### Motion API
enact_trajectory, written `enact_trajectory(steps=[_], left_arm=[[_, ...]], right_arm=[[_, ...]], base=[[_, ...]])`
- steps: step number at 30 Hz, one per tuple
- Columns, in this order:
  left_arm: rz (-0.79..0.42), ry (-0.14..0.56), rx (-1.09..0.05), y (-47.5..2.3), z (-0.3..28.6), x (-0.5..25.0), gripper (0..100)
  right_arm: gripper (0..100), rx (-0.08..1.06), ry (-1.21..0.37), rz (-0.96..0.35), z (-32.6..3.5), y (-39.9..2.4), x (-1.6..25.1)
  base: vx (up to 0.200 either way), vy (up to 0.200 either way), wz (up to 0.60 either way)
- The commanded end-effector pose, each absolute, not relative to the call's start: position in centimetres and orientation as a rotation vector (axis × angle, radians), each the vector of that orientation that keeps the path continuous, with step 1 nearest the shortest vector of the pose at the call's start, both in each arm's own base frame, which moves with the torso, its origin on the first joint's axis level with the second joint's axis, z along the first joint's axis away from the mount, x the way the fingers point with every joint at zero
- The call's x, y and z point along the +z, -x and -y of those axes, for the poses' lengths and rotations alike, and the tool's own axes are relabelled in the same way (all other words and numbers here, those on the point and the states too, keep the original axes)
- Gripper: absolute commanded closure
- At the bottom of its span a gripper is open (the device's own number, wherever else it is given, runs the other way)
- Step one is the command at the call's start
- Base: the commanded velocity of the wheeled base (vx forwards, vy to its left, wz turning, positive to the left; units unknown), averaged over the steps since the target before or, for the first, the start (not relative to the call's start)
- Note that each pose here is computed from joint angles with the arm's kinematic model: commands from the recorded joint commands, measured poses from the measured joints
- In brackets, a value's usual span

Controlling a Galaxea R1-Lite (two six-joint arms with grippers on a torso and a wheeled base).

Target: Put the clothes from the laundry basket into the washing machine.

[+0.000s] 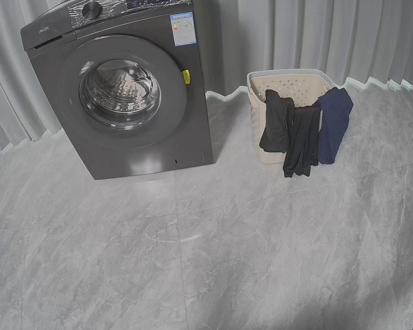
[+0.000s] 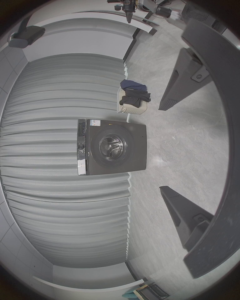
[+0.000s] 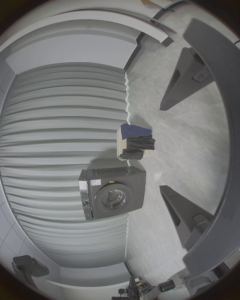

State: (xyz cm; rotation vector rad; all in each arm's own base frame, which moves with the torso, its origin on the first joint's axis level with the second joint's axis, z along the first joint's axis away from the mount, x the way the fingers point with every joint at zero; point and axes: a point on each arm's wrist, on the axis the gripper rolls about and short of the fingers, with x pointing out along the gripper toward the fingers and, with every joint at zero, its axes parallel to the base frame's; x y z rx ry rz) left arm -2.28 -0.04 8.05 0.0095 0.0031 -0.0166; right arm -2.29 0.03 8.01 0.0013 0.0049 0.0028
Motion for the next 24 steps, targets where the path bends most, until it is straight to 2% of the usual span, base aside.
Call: enact_trajectory(steps=[1,24], left_arm=[[-0.003,-0.009,-0.017,2.28,0.04,7.52,0],[-0.003,-0.003,-0.014,2.28,0.03,7.52,0]], right_arm=[[0,0.003,-0.002,-0.005,-0.03,2.29,7.53],[0,0.000,-0.003,-0.005,-0.02,2.29,7.53]], base=[[0.000,0.000,0.00],[0.009,0.000,0.00]])
